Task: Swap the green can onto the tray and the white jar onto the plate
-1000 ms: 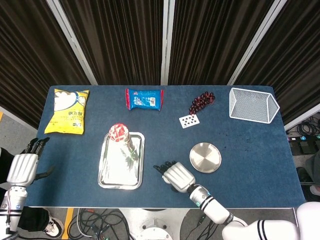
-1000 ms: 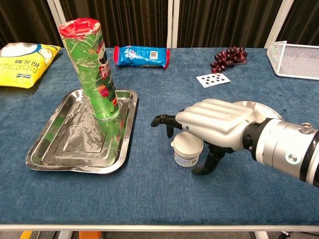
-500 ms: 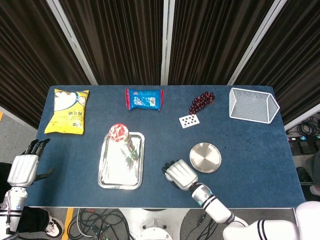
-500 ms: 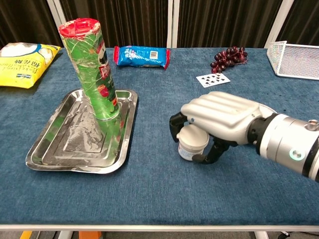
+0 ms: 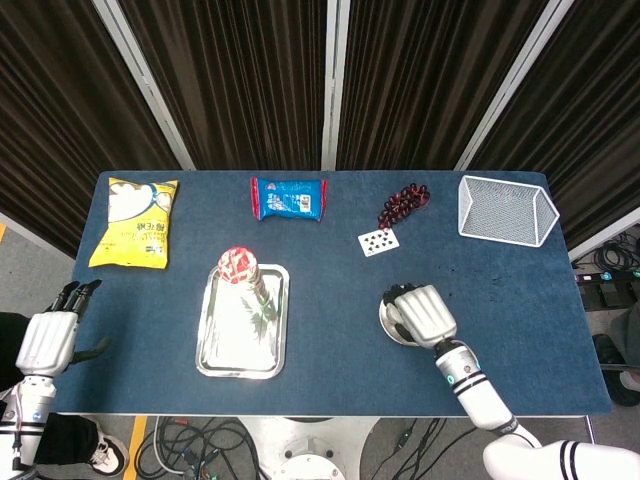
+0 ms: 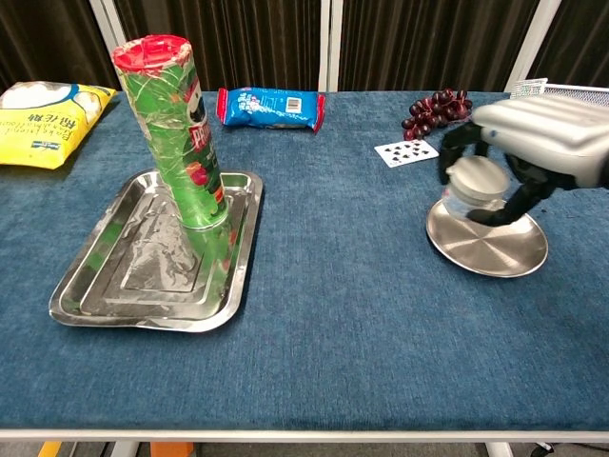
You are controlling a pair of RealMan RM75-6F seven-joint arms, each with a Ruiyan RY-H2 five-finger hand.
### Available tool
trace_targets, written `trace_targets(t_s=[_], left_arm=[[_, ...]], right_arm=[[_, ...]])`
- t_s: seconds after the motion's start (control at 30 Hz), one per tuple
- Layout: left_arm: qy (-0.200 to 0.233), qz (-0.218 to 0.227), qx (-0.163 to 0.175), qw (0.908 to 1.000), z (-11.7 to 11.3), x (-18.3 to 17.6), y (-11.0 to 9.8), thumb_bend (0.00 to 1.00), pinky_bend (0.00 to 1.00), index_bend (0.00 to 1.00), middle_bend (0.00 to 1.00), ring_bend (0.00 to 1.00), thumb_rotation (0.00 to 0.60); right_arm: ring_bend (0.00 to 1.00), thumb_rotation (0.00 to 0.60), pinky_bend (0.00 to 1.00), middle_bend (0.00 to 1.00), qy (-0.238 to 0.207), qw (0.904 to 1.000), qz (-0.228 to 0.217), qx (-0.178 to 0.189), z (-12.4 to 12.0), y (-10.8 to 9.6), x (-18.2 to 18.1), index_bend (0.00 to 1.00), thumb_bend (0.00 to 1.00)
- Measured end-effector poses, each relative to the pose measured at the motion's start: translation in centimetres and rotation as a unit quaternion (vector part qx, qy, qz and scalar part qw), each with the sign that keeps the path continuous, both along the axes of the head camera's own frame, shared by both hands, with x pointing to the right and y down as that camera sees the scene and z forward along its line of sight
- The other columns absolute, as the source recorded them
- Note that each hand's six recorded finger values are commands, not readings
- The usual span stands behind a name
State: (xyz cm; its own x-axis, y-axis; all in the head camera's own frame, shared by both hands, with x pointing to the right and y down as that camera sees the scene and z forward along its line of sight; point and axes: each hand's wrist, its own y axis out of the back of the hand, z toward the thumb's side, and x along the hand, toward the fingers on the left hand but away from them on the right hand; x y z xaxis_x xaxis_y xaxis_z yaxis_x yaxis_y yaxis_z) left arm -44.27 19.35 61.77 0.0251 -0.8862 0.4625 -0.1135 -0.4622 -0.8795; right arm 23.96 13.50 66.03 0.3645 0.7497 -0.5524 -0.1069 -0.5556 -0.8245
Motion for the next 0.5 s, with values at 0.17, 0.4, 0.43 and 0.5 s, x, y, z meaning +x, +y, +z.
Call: trace_targets(t_s=[0.17, 0.4, 0.43, 0.5], left_arm=[[0.000, 0.004, 0.000, 1.0000, 0.0, 0.2, 0.0, 0.17, 0.38, 0.10, 0.15, 0.08, 0.600], [-0.001, 0.007, 0.001, 1.0000, 0.0, 0.4, -0.1, 0.17, 0.38, 0.10, 0.15, 0.08, 0.600], [-0.001, 0.007, 0.002, 1.0000, 0.0, 0.4, -0.1, 0.17, 0.38, 0.10, 0.15, 0.08, 0.600], [-0.002, 0.007, 0.002, 1.0000, 0.0, 0.4, -0.1, 0.17, 0.38, 0.10, 0.15, 0.08, 0.600]], right_arm=[[0.43, 0.600, 0.60, 0.47, 0.021, 0.9992, 0.025, -0.022, 1.3, 0.3, 2.6, 0.46, 0.27], [0.35, 0.600, 0.53, 0.41, 0.020, 0.9983, 0.038, -0.039, 2.4, 0.7, 3.6, 0.37, 0.26], [0.33, 0.600, 0.51, 0.39, 0.019, 0.9983, 0.039, -0.039, 2.5, 0.7, 3.6, 0.35, 0.25], [0.27, 0.600, 0.45, 0.33, 0.015, 0.9983, 0.039, -0.042, 2.8, 0.7, 3.6, 0.28, 0.24]])
